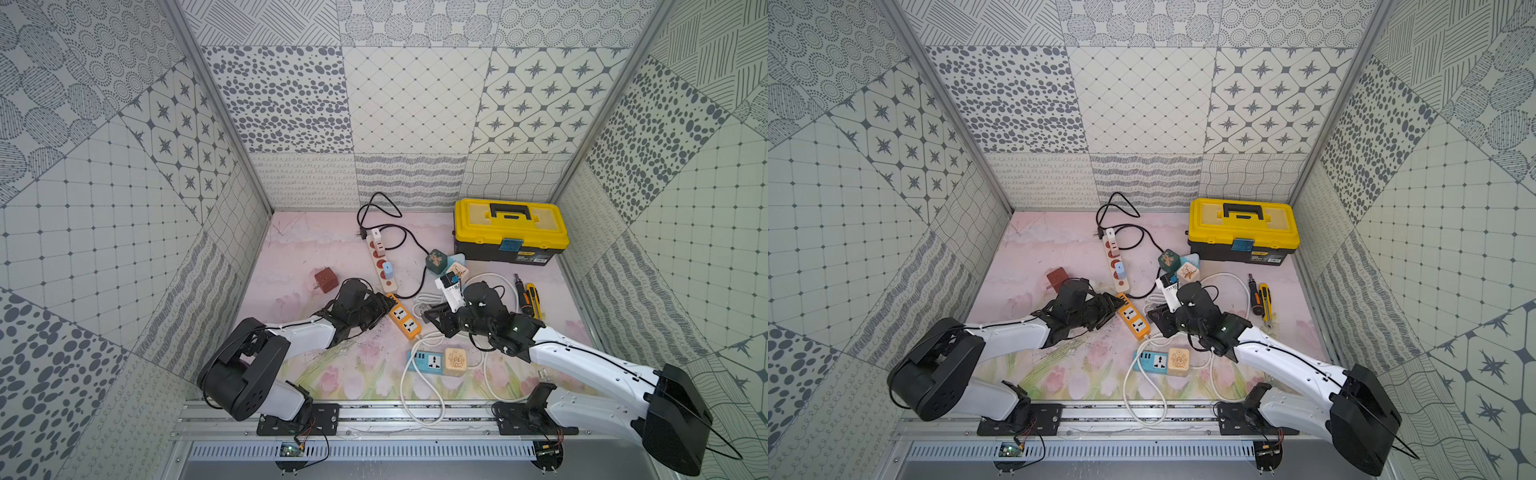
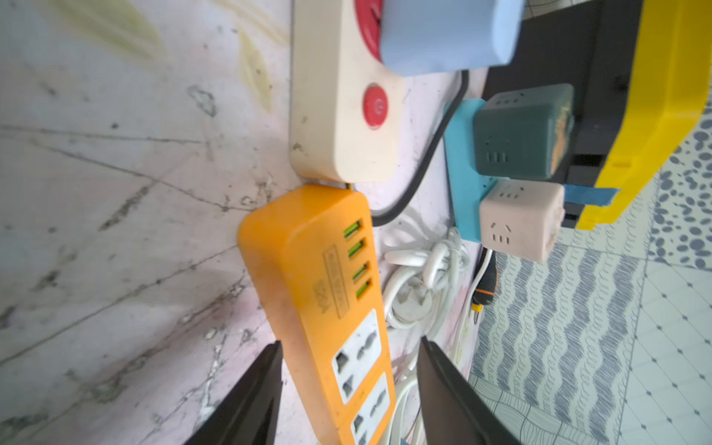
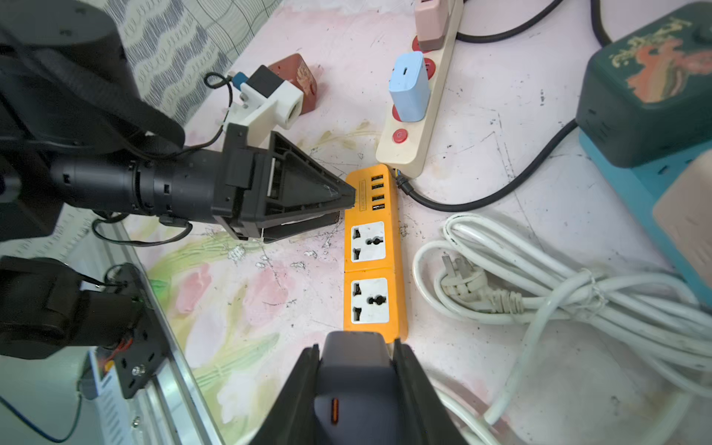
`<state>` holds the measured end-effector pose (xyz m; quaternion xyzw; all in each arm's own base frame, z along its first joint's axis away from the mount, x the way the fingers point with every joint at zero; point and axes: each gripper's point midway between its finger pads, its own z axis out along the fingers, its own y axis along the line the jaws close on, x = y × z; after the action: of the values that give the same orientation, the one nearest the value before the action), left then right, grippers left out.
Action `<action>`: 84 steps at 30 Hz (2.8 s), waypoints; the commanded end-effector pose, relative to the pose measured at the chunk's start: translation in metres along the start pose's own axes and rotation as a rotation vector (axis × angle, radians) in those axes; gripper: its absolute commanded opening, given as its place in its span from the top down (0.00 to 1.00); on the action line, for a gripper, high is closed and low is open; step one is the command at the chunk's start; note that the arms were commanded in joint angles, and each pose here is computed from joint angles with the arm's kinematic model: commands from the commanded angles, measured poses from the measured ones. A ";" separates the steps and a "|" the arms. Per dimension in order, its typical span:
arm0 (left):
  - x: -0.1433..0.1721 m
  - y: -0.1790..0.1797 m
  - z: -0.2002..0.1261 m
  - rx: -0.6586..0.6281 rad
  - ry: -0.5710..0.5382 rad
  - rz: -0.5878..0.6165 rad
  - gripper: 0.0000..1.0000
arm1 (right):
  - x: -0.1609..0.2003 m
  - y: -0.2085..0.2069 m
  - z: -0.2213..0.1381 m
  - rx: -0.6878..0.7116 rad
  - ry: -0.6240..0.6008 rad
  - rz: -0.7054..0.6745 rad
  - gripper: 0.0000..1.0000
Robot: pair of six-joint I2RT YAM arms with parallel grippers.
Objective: Pull the plug off the socket
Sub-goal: Remove the plug from the socket, then place the plug at the corner of the board.
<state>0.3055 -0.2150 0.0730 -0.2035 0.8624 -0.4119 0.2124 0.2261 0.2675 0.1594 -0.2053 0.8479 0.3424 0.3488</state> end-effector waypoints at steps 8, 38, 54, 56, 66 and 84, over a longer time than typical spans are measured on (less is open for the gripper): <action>-0.037 -0.019 -0.068 0.230 -0.134 0.202 0.37 | -0.040 0.042 0.011 -0.374 -0.157 0.246 0.86; -0.106 0.003 -0.222 -0.079 -0.739 0.007 0.20 | -0.056 0.090 0.273 -0.172 0.087 0.296 0.84; -0.093 -0.014 -0.221 0.015 -0.691 0.069 0.20 | -0.063 0.121 0.302 -0.206 0.118 0.186 0.47; -0.091 -0.023 -0.219 0.062 -0.672 0.092 0.21 | -0.072 0.122 0.284 -0.216 0.086 0.153 0.41; -0.058 -0.085 -0.200 0.491 -0.473 0.261 0.22 | -0.079 0.106 0.124 -0.199 -0.126 -0.071 0.38; 0.101 -0.087 -0.083 0.407 0.210 0.525 0.27 | 0.019 -0.022 -0.094 0.164 -0.282 0.126 0.32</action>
<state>0.2237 -0.2381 0.1987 0.0248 0.7716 -0.5569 0.3064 0.1879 0.2031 0.2126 -0.1110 0.7946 0.3458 0.4865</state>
